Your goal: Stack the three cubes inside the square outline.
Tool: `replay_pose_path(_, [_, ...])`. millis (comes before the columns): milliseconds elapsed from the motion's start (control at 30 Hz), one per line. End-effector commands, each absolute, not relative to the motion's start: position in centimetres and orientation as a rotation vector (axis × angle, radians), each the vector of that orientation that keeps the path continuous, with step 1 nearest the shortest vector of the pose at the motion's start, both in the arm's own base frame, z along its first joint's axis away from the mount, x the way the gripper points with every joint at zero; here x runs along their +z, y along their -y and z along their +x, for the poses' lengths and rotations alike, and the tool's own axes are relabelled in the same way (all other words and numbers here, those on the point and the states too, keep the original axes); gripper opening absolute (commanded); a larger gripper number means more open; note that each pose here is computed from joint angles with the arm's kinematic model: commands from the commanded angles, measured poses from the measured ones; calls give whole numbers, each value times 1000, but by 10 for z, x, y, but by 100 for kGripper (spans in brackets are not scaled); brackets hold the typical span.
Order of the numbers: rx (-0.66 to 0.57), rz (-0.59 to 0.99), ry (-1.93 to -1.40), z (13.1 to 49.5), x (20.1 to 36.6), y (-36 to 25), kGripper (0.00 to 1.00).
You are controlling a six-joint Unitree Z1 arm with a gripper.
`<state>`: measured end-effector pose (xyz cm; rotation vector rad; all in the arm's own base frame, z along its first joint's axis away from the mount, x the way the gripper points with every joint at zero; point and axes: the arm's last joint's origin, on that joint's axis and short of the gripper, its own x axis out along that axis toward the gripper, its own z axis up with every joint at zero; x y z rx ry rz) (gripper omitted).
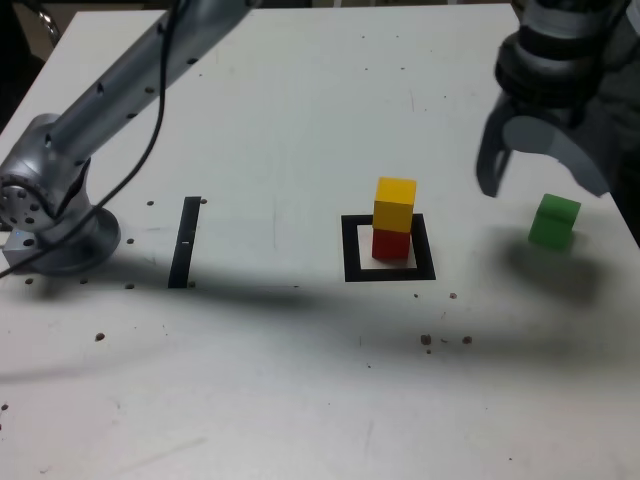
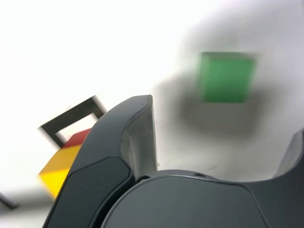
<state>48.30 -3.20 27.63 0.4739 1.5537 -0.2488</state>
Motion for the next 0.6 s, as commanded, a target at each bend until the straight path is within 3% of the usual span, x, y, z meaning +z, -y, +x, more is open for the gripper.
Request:
replay_pose_path(0, [-276, 474, -1565, 488, 268, 29, 99])
replay_pose_path(567, [-336, 454, -1579, 512, 229, 22, 91])
